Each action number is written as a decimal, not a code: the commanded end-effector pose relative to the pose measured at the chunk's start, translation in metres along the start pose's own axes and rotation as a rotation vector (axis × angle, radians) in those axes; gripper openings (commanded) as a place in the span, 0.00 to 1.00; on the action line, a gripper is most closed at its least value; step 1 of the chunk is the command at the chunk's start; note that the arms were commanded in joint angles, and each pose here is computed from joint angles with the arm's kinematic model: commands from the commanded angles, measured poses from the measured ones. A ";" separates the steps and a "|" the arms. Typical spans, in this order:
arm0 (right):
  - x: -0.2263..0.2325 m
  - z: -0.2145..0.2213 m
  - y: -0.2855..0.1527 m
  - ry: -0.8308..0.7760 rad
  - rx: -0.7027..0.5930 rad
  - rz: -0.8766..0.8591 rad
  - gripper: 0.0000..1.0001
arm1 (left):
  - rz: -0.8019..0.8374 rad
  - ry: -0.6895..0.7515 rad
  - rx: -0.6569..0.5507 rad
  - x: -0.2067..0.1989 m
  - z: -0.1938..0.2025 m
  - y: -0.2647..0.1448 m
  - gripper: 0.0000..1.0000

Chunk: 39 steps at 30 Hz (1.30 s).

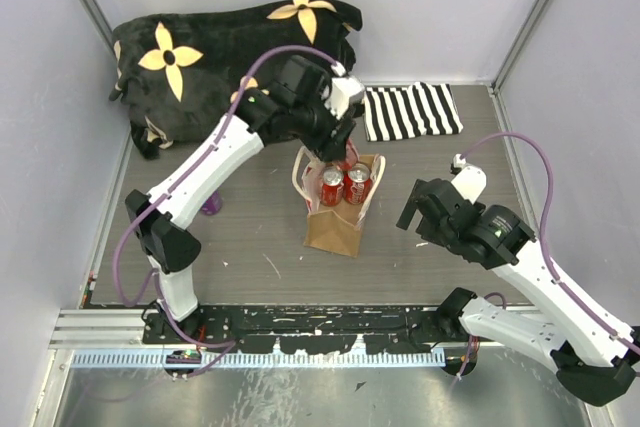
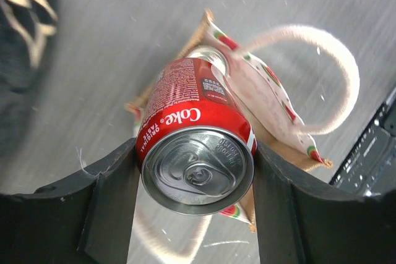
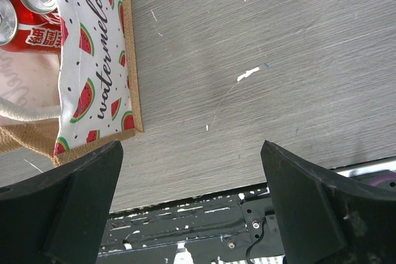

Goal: Place the beverage into the canvas bag

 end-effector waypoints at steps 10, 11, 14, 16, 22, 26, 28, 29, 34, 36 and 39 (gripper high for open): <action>-0.003 -0.001 -0.001 0.012 -0.024 0.012 1.00 | 0.092 0.070 -0.011 -0.047 0.006 0.001 0.00; -0.003 -0.001 -0.001 0.011 -0.023 0.012 1.00 | 0.095 0.076 -0.007 -0.049 0.006 0.002 0.00; -0.004 -0.001 -0.001 0.013 -0.023 0.009 1.00 | 0.102 0.087 0.011 -0.054 0.009 0.008 0.00; -0.004 -0.001 -0.002 0.019 -0.026 0.008 1.00 | 0.105 0.090 0.030 -0.055 0.014 0.011 0.00; -0.005 -0.001 -0.002 0.020 -0.030 0.008 1.00 | 0.106 0.097 0.083 -0.056 0.029 0.026 0.00; -0.005 -0.002 -0.003 0.021 -0.034 0.011 1.00 | 0.105 0.099 0.107 -0.055 0.037 0.037 0.00; -0.006 -0.002 -0.003 0.023 -0.036 0.013 1.00 | 0.108 0.097 0.114 -0.056 0.040 0.044 0.00; -0.006 -0.003 -0.004 0.024 -0.036 0.014 1.00 | 0.109 0.096 0.116 -0.056 0.041 0.046 0.00; -0.008 -0.003 -0.006 0.030 -0.039 0.019 1.00 | 0.115 0.090 0.143 -0.057 0.048 0.060 0.00; -0.008 -0.004 -0.007 0.035 -0.040 0.020 1.00 | 0.113 0.092 0.139 -0.057 0.049 0.069 0.00; -0.009 -0.004 -0.007 0.036 -0.042 0.023 1.00 | 0.119 0.090 0.160 -0.056 0.055 0.078 0.00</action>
Point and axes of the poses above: each gripper's point midway between its finger pads, its own y axis out along the fingers, its own x axis along the line the jaws close on, z = x × y, the point moved 10 cm from there along -y, back along the fingers, and after that the axes turned 6 degrees about y, right-handed, at the moved point
